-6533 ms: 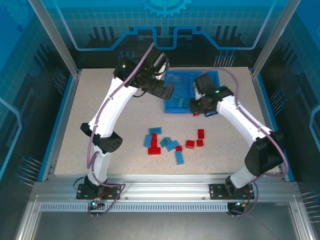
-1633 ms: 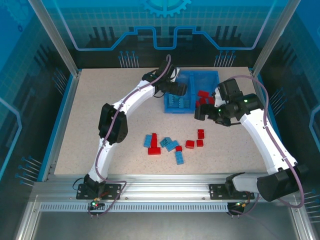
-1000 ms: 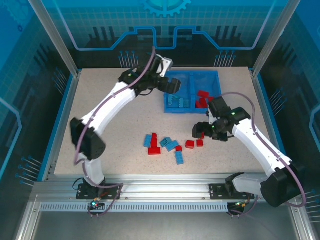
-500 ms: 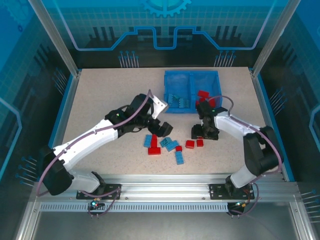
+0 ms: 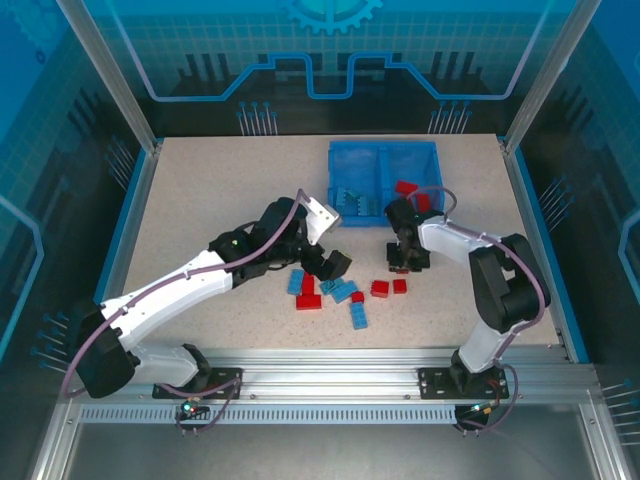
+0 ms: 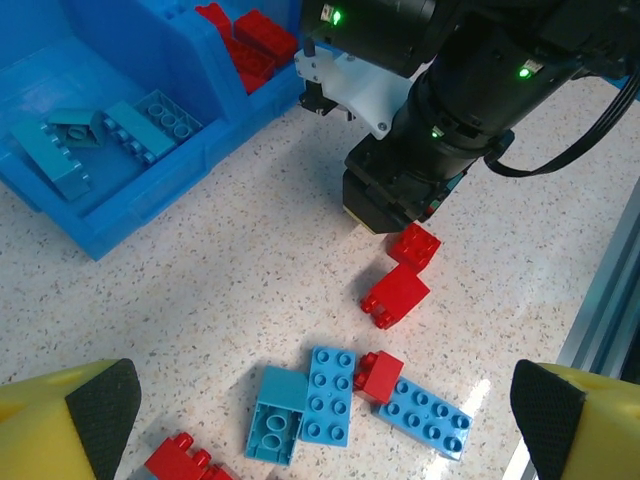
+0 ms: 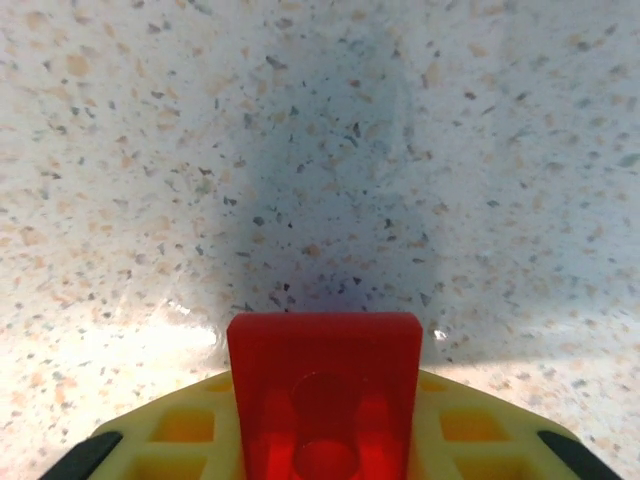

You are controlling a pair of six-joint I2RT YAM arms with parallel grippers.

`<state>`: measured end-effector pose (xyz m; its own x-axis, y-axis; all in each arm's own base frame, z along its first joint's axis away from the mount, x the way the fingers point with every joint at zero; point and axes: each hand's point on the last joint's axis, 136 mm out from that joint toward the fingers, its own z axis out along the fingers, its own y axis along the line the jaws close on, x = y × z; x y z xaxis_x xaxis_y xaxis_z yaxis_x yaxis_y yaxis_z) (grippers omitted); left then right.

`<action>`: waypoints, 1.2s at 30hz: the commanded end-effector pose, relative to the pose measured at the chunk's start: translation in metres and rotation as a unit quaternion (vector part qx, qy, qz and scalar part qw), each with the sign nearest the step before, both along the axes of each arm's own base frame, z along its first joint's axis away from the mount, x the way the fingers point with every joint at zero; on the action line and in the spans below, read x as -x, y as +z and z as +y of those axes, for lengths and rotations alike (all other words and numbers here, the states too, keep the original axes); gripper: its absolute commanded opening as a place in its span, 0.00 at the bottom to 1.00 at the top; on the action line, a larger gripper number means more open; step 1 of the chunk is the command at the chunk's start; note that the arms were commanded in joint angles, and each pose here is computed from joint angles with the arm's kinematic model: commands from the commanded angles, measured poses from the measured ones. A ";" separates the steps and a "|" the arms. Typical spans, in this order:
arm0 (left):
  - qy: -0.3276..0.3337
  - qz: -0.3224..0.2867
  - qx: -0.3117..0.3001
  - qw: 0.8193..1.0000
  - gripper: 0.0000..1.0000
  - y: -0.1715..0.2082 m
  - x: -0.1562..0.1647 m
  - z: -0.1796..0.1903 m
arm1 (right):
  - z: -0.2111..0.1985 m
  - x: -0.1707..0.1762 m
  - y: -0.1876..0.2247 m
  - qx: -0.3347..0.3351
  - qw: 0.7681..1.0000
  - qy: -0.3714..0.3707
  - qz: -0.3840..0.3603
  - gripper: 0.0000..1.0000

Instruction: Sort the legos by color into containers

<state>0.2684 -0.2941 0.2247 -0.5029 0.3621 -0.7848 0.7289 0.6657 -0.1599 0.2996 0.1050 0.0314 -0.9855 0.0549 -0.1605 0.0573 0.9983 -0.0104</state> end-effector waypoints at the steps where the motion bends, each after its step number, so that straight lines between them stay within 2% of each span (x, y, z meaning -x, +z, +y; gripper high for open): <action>1: 0.006 -0.033 0.018 0.999 0.99 0.015 -0.003 -0.002 | -0.001 -0.020 0.056 -0.011 0.998 0.000 -0.067 0.26; 6: 0.048 -0.040 0.030 0.998 0.99 0.023 -0.013 0.002 | -0.007 -0.058 0.118 -0.025 0.988 -0.010 -0.150 0.27; 9: 0.085 -0.034 0.041 0.995 0.99 0.025 -0.020 0.008 | -0.015 -0.093 0.135 -0.025 0.985 -0.018 -0.170 0.27; 15: 0.134 0.002 0.074 0.988 0.99 0.024 -0.024 0.010 | -0.026 -0.160 0.136 -0.016 0.983 -0.036 -0.180 0.27; 19: 0.160 0.025 0.075 0.984 0.99 0.020 -0.023 0.017 | -0.028 -0.192 0.110 -0.029 0.986 -0.050 -0.154 0.27; 23: 0.176 0.044 0.065 0.981 0.99 0.015 -0.021 0.022 | -0.024 -0.210 0.086 -0.036 0.991 -0.052 -0.120 0.30; 26: 0.194 0.058 0.064 0.977 0.99 0.011 -0.021 0.025 | -0.023 -0.218 0.080 -0.040 0.991 -0.058 -0.116 0.36; 31: 0.238 0.090 0.063 0.965 0.99 0.001 -0.022 0.032 | -0.022 -0.227 0.088 -0.048 0.990 -0.057 -0.120 0.46; 36: 0.281 0.121 0.052 0.951 0.99 -0.014 -0.021 0.041 | -0.026 -0.229 0.104 -0.056 0.988 -0.057 -0.129 0.48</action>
<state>0.2891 -0.2590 0.2123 -0.7396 -0.0283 -0.6725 0.2874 0.8902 -0.3535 0.5315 0.0850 0.1270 -0.8932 0.1856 -0.4096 0.1541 0.9820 0.1091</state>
